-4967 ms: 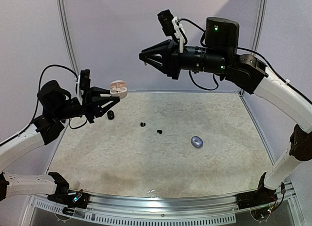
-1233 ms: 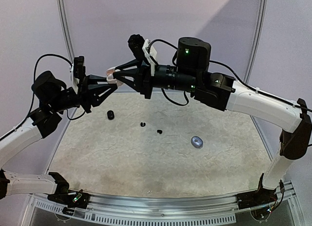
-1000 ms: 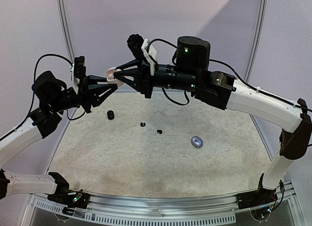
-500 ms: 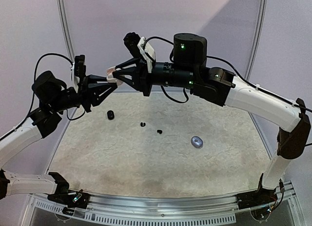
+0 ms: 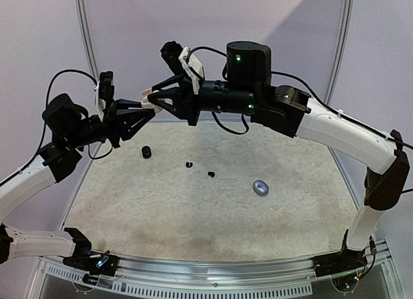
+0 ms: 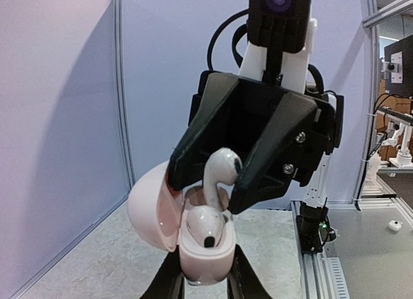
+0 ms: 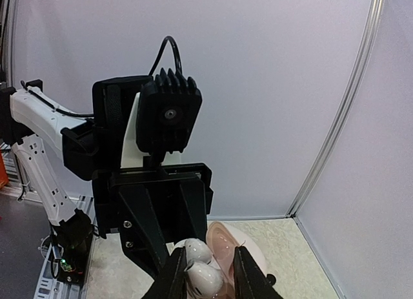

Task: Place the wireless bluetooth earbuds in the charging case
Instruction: Insert the right earbud into the right side groove of the charging case.

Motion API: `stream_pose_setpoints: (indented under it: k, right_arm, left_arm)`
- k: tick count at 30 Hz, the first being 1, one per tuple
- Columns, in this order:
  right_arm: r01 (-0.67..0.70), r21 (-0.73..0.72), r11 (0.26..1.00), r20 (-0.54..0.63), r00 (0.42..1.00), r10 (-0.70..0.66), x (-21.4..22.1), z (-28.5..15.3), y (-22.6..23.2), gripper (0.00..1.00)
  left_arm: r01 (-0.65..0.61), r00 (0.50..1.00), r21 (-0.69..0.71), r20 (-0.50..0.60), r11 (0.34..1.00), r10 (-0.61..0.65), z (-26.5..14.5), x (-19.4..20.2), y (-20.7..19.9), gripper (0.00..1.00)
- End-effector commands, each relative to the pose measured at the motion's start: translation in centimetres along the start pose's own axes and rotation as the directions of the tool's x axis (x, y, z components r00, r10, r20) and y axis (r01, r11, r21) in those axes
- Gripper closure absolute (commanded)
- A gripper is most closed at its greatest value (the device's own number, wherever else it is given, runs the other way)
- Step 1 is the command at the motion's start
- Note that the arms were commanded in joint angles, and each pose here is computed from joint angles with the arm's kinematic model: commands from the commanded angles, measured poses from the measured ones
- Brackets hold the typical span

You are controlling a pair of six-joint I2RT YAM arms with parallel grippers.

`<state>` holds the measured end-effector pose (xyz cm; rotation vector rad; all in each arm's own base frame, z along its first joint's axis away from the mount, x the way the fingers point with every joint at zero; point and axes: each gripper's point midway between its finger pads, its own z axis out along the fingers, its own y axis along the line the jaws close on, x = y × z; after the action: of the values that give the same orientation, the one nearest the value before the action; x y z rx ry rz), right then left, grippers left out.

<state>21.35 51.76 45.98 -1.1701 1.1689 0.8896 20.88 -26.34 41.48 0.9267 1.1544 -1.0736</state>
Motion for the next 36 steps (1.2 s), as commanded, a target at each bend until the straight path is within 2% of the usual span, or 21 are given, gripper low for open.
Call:
stream_pose_setpoints:
  k: [1, 15, 20, 23, 27, 36]
  right_arm:
    - [-0.023, 0.062, 0.998, -0.063, 0.998, 0.027, 2.0, 1.0, -1.4, 0.74]
    - [-0.038, 0.07, 0.997, -0.063, 0.997, 0.042, 1.4, 1.0, -1.7, 0.69]
    - [-0.043, 0.054, 0.998, -0.045, 0.998, 0.045, 0.7, 0.9, -1.5, 0.63]
    - [-0.047, 0.06, 0.997, -0.057, 0.997, 0.05, 1.2, 1.0, -1.5, 0.63]
    - [-0.045, 0.074, 0.996, -0.065, 0.997, 0.05, 1.5, 1.1, -1.8, 0.71]
    - [-0.067, 0.1, 0.993, -0.05, 0.996, 0.073, 0.5, 0.9, -2.4, 0.7]
  left_arm:
    - [-0.018, 1.0, 0.068, 0.014, 0.998, 0.017, -0.1, -0.4, -1.3, 1.0]
    - [0.003, 1.0, 0.065, 0.006, 0.998, -0.003, -0.1, 0.0, -1.3, 1.0]
    - [0.03, 1.0, 0.051, 0.0, 0.998, -0.03, -0.1, 0.5, -0.9, 1.0]
    - [0.031, 1.0, 0.05, 0.003, 0.998, -0.031, -0.1, 0.4, -1.0, 1.0]
    - [0.027, 1.0, 0.054, 0.005, 0.998, -0.027, -0.1, 0.3, -1.1, 1.0]
    - [-0.051, 0.999, 0.068, 0.003, 0.996, 0.051, -0.2, 0.4, -1.4, 1.0]
